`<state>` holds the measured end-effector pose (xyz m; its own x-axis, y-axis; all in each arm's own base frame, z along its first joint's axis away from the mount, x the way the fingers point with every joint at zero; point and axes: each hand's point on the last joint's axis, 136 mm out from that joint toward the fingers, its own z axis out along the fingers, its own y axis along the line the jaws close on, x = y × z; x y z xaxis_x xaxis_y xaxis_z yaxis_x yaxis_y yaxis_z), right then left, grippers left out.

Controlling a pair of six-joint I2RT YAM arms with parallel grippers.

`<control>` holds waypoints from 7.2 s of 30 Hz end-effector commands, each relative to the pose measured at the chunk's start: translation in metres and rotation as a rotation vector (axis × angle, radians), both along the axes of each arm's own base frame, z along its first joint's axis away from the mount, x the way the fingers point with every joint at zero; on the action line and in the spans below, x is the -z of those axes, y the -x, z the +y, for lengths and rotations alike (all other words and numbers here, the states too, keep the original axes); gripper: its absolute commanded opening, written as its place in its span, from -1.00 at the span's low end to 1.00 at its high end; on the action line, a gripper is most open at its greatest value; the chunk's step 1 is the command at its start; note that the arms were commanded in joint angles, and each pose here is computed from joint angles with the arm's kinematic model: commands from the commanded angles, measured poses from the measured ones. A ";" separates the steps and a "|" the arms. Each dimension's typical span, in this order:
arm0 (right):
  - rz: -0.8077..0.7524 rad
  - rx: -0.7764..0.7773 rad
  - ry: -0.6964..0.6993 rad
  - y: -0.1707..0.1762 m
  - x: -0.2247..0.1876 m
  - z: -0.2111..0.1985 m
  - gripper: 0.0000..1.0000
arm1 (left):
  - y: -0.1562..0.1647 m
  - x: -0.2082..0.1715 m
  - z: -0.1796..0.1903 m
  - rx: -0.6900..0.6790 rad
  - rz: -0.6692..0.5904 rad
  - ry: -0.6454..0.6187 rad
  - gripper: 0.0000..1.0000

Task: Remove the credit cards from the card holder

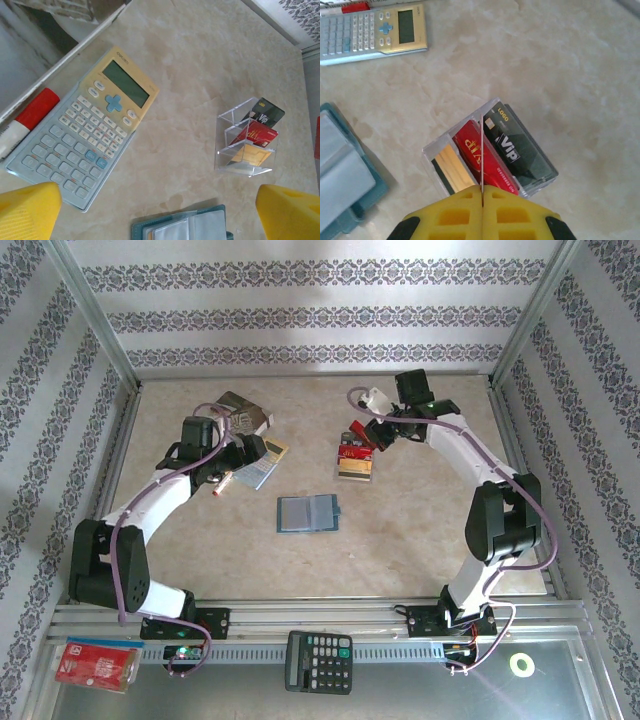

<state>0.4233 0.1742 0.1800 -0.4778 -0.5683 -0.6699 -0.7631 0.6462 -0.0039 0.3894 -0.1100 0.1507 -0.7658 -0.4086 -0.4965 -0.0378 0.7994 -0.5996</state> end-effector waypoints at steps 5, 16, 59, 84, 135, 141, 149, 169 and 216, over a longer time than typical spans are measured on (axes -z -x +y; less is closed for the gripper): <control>-0.109 -0.189 0.132 -0.009 0.006 0.012 -1.00 | 0.007 -0.022 0.015 -0.013 -0.012 -0.085 1.00; -0.066 -0.319 0.205 -0.010 0.036 0.021 -1.00 | 0.021 -0.025 0.018 -0.015 -0.018 -0.091 1.00; 0.051 -0.491 0.360 -0.017 0.074 0.026 -1.00 | 0.031 0.003 0.020 0.000 0.081 -0.120 1.00; -0.210 0.031 0.242 -0.021 0.004 0.051 -0.03 | 0.033 -0.001 0.023 -0.033 0.057 -0.118 1.00; 0.498 0.635 0.216 0.151 0.175 0.132 0.07 | 0.032 0.023 0.033 -0.148 0.098 -0.044 1.00; 0.529 0.640 0.212 0.154 0.184 0.125 -0.08 | 0.034 0.036 0.022 -0.119 0.167 0.007 1.00; 0.542 0.620 0.170 0.153 0.187 0.129 -0.28 | 0.054 0.046 -0.014 -0.030 0.249 0.099 0.81; 0.539 0.590 0.075 0.154 0.186 0.129 -0.40 | 0.122 0.099 -0.101 0.101 0.466 0.138 -0.46; 0.284 0.745 -0.479 0.087 0.057 0.065 0.13 | 0.085 0.072 -0.191 0.301 0.354 0.296 -0.03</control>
